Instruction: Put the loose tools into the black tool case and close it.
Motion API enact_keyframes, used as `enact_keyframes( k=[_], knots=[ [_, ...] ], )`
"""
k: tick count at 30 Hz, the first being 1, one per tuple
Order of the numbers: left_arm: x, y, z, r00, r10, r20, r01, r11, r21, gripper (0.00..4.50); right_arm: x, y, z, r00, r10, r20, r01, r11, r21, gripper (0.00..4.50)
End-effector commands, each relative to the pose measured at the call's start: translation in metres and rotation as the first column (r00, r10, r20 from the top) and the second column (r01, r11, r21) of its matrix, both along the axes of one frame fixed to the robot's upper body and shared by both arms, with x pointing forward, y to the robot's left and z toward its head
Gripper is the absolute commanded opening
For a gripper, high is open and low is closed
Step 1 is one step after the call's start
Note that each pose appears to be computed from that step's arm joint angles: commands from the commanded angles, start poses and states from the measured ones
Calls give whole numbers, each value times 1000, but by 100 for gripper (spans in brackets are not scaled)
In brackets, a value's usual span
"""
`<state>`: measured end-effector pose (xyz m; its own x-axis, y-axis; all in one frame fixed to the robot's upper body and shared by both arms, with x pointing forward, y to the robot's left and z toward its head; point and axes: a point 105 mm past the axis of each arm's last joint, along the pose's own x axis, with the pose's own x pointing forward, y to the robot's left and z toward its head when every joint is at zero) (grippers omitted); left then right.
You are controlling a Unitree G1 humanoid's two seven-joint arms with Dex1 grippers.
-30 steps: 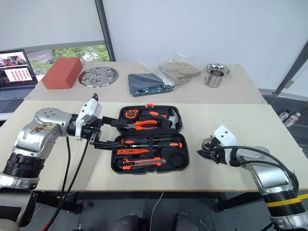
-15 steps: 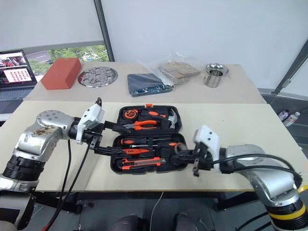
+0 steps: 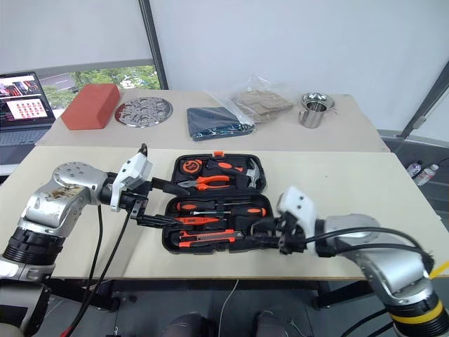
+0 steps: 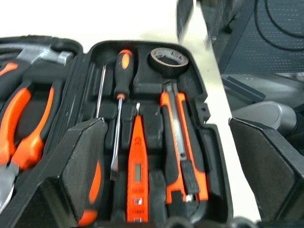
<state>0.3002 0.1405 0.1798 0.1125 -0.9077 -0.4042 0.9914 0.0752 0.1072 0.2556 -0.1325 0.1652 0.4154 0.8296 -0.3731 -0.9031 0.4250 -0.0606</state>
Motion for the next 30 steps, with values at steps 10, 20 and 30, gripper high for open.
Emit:
enact_keyframes(
  k=[10, 20, 30],
  knots=[
    [22, 78, -30, 930, 363, 55, -367, 920, 140, 229, 65, -58, -1, 945, -306, 117, 314, 948, -52, 0],
    [23, 41, -57, 961, 275, -12, -271, 952, 139, 5, 79, -11, -27, 987, 14, 159, 19, 978, -208, 0],
    [-32, 50, -66, 975, 139, -174, -103, 975, 197, 5, 13, 6, -44, 973, 231, 25, -219, 948, -231, 0]
  ],
)
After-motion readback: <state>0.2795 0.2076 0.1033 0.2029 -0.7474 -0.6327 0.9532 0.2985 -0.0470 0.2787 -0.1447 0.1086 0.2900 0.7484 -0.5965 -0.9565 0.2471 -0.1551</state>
